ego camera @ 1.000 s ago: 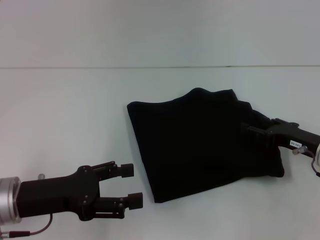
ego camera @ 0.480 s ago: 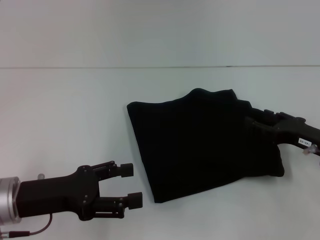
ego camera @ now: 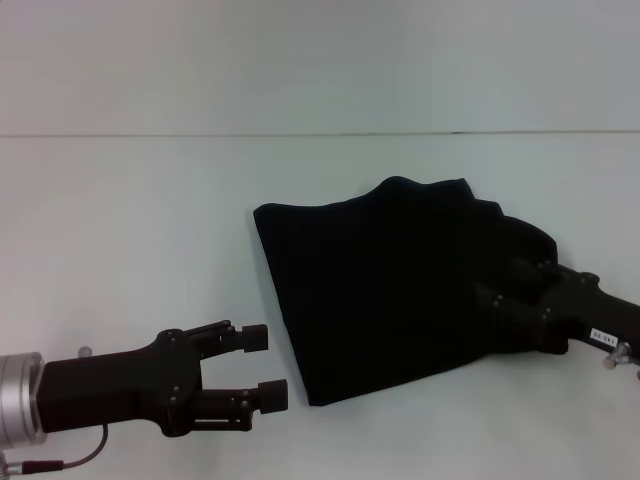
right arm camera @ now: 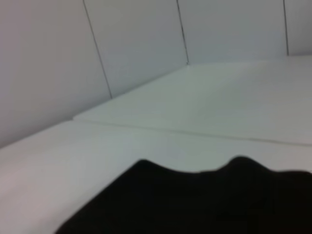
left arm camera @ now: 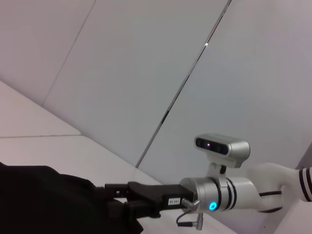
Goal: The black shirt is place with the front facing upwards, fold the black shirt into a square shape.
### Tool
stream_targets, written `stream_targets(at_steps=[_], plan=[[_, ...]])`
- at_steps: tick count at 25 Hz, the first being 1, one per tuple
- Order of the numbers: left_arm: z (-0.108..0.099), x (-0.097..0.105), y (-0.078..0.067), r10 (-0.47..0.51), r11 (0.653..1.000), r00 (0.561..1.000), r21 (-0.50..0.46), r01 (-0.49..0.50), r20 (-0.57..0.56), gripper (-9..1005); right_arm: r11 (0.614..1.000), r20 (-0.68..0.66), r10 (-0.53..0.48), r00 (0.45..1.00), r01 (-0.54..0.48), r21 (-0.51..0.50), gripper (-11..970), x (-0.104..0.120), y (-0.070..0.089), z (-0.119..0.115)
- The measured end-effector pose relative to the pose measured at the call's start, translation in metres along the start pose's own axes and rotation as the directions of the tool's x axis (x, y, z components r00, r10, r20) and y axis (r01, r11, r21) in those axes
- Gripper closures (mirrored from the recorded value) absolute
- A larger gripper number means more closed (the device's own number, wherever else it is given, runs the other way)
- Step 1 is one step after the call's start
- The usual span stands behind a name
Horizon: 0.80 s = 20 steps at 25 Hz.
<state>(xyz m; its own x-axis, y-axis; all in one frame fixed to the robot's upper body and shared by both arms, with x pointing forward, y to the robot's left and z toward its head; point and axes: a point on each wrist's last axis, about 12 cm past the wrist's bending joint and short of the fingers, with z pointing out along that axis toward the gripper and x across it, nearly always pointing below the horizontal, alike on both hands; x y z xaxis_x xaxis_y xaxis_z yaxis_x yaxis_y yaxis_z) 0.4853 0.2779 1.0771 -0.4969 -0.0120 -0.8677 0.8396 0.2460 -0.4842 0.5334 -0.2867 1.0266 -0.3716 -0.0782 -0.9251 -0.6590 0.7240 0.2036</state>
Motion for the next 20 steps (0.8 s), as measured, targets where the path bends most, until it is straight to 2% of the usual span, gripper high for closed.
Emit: stream_targets(at_steps=[11,20], plan=[[0.000,-0.001,0.000,-0.009,1.000,1.000,0.000,0.009,0.000,77,0.989,-0.072,0.020,0.997,-0.009,0.145,162,0.014,-0.015,-0.005],[0.001,0.000,0.001,-0.016,1.000,1.000,-0.004,0.016,0.001,80,0.985,-0.035,0.036,0.999,-0.030,0.168,162,0.011,-0.019,-0.008]])
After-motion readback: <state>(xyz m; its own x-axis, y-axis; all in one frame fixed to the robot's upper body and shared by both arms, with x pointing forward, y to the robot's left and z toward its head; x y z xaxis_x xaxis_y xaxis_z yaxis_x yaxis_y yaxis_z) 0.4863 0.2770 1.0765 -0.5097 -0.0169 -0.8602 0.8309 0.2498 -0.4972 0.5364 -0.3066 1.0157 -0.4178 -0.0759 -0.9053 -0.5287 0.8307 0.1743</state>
